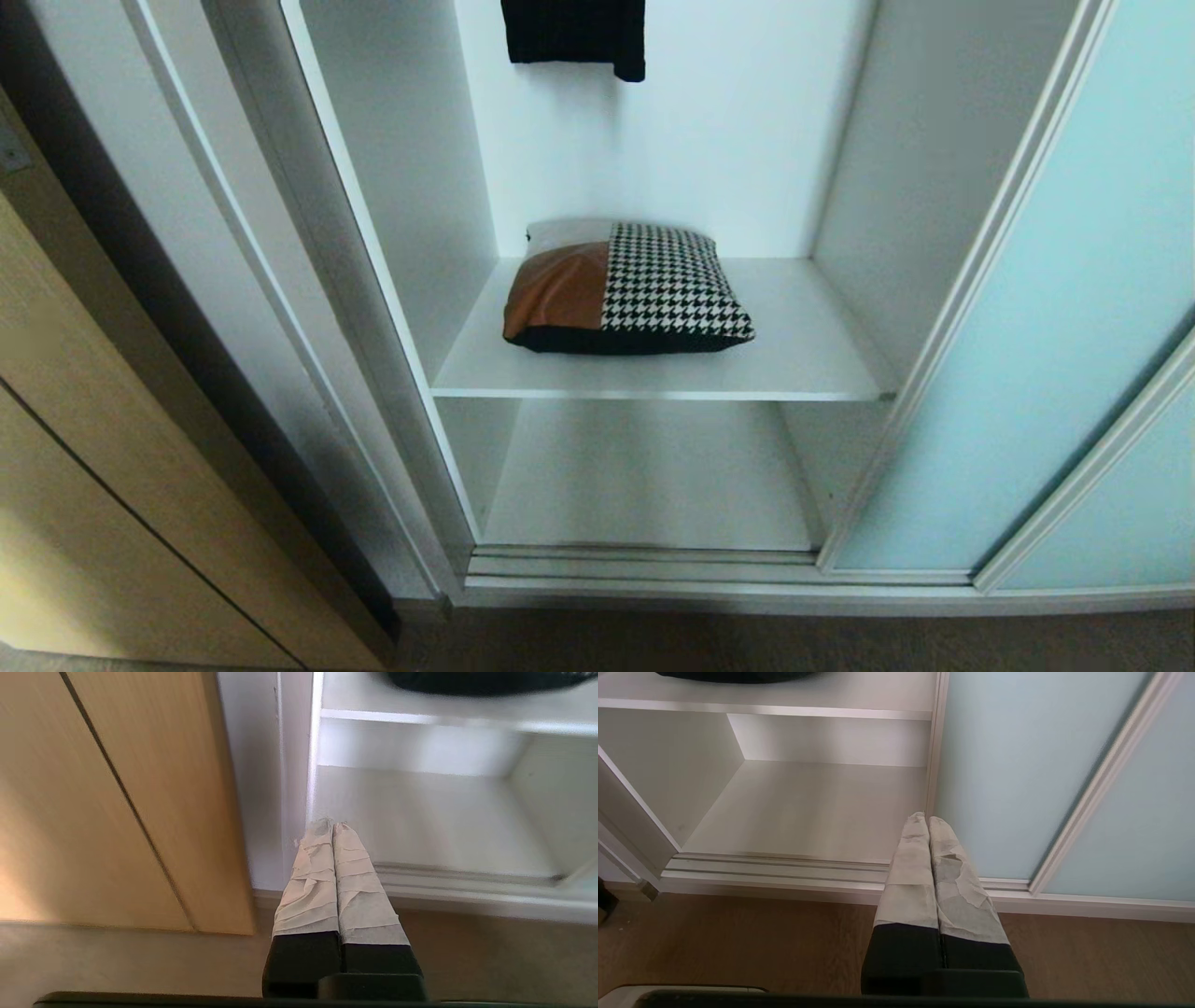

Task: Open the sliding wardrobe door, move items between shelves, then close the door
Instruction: Open the door

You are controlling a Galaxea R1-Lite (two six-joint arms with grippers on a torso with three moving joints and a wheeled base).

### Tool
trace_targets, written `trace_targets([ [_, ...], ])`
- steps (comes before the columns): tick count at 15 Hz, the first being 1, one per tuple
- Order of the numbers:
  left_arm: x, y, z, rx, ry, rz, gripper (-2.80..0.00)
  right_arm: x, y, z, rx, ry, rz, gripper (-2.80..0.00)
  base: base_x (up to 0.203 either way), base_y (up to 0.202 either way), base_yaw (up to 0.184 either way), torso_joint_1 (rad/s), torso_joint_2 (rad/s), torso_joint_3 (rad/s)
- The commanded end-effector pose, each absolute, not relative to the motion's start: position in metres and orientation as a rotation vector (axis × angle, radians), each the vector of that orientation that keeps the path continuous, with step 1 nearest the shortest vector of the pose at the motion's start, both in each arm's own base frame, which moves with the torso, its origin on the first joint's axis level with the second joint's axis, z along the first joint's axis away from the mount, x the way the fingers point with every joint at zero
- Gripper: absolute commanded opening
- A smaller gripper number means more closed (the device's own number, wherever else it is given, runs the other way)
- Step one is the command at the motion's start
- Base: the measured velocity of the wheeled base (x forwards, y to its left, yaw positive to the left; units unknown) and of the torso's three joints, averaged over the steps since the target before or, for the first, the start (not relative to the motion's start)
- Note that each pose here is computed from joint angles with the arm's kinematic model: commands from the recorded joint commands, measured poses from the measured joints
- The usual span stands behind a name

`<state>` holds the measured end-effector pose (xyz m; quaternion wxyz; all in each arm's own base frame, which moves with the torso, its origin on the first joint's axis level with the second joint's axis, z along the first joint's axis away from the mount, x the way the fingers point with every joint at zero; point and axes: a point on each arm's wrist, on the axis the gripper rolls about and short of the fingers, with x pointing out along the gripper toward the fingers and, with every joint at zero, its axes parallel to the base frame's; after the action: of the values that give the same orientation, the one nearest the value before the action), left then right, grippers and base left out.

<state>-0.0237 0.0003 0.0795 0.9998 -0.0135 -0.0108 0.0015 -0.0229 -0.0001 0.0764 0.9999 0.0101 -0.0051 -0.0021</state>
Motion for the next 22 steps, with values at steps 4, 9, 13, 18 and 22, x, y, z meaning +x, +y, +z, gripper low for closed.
trace_targets([
  [4, -0.0237, -0.001, 0.0738, 0.156, 0.031, -0.057, -2.8, -0.0229, -0.0001, 0.0764, 0.02, -0.011, -0.004, -2.8, 0.0, 0.0, 0.0, 0.0, 0.0, 0.0],
  [9, -0.0228, -0.0008, 0.0747, 0.101, 0.005, -0.046, -2.8, -0.0229, -0.0001, 0.0764, 0.02, -0.011, -0.004, -2.8, 0.0, 0.0, 0.0, 0.0, 0.0, 0.0],
  [13, -0.0228, -0.0008, 0.0747, 0.1, 0.005, -0.045, -2.8, -0.0229, -0.0001, 0.0764, 0.02, -0.011, -0.004, -2.8, 0.0, 0.0, 0.0, 0.0, 0.0, 0.0],
  [18, -0.0228, -0.0008, 0.0747, 0.1, 0.005, -0.045, -2.8, -0.0229, -0.0001, 0.0764, 0.02, -0.011, -0.004, -2.8, 0.0, 0.0, 0.0, 0.0, 0.0, 0.0],
  [22, -0.0228, -0.0008, 0.0747, 0.1, 0.005, -0.046, -2.8, -0.0229, -0.0001, 0.0764, 0.02, -0.011, -0.004, -2.8, 0.0, 0.0, 0.0, 0.0, 0.0, 0.0],
])
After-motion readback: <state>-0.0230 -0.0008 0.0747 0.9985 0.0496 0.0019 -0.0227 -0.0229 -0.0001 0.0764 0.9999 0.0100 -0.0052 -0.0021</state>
